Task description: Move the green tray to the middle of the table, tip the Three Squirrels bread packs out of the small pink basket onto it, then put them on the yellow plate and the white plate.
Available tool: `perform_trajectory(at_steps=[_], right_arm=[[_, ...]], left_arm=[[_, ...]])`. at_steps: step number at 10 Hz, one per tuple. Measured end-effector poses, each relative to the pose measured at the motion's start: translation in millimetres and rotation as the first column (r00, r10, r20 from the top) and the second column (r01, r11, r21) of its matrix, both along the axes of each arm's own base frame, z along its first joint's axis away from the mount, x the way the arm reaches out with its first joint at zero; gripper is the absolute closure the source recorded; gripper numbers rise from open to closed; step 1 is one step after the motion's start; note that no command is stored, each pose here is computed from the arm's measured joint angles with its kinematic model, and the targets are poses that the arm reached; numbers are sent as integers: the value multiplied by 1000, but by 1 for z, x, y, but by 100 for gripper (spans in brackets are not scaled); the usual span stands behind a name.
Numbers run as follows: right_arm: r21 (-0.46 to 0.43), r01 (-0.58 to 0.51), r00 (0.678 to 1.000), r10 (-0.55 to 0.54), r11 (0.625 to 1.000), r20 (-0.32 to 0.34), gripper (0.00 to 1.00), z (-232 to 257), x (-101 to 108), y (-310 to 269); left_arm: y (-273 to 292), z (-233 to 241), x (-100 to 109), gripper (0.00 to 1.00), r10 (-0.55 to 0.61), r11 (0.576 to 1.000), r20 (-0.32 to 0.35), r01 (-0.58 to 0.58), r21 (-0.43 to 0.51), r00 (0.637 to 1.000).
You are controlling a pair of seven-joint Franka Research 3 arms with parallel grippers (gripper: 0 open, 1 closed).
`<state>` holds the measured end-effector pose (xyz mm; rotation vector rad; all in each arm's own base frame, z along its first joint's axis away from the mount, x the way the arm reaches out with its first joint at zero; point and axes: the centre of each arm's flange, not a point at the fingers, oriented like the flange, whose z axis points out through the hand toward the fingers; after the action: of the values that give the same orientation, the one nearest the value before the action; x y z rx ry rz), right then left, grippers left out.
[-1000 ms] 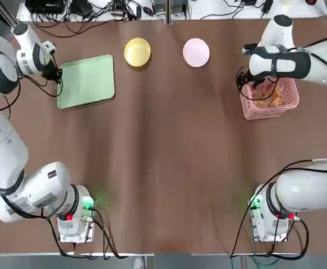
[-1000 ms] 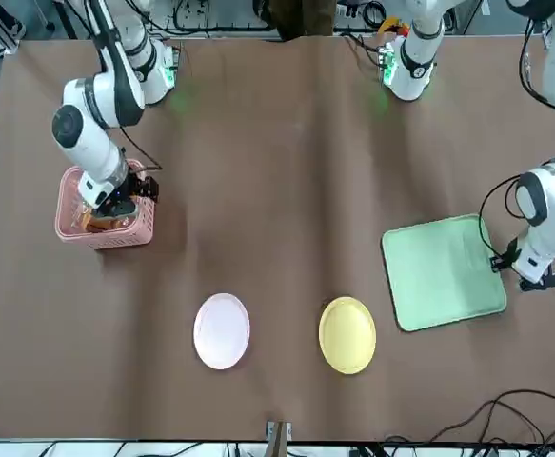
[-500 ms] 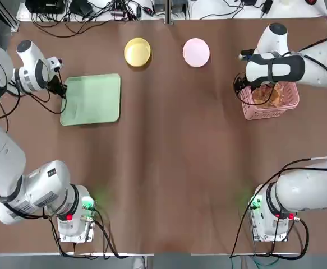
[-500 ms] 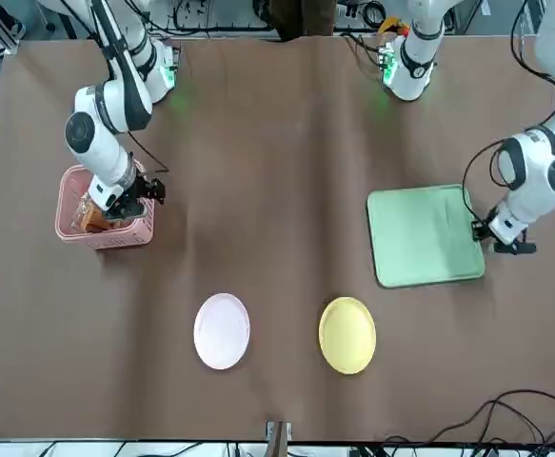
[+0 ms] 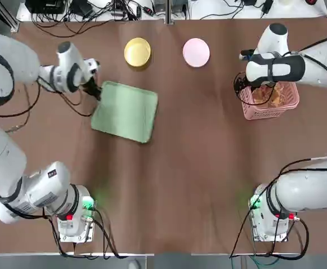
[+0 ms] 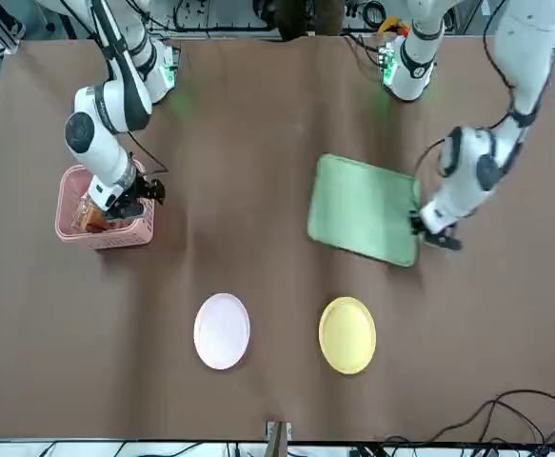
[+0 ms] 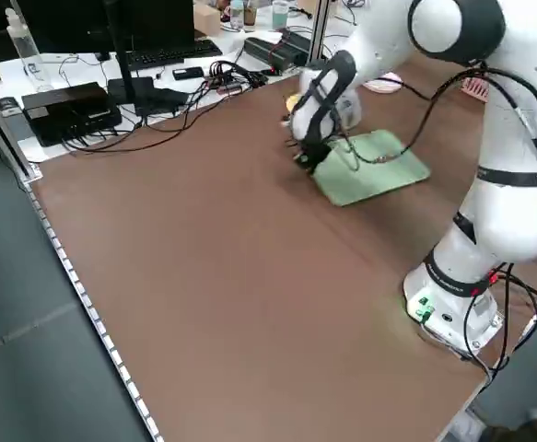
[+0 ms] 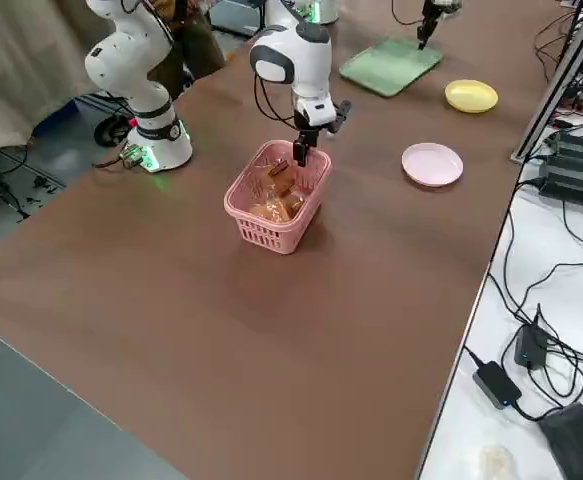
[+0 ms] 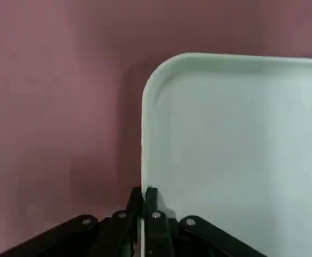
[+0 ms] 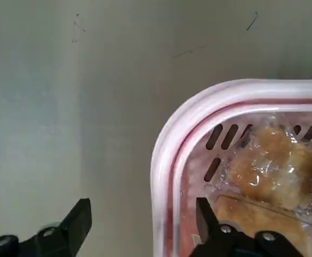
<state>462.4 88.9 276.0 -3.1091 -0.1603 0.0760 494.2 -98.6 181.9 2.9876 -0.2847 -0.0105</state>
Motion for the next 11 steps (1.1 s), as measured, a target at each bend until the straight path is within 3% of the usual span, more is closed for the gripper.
perform_trajectory(at_steps=[2, 4, 7, 9, 11], right_arm=[[0, 2, 1000, -2, 1000, -1, 23, -1, 0, -1], [-1, 4, 1000, -4, 1000, -2, 26, -1, 0, -2], [0, 11, 1000, -11, 1000, -4, 28, -7, 1, -6], [2, 12, 1000, -12, 1000, -3, 29, -13, 2, -6], [2, 13, 1000, -13, 1000, -3, 38, -14, 2, -6]], left_arm=[[-112, 1, -15, 94, 40, 999, -17, -40, -27, 999], [-193, 3, -29, 94, 62, 996, -29, -64, -56, 998], [-211, 4, -29, 92, 77, 995, -30, -79, -68, 997], [-195, 12, -11, 66, 118, 990, -12, -118, -74, 993], [-140, 56, 38, 36, 208, 978, 26, -206, -41, 978]])
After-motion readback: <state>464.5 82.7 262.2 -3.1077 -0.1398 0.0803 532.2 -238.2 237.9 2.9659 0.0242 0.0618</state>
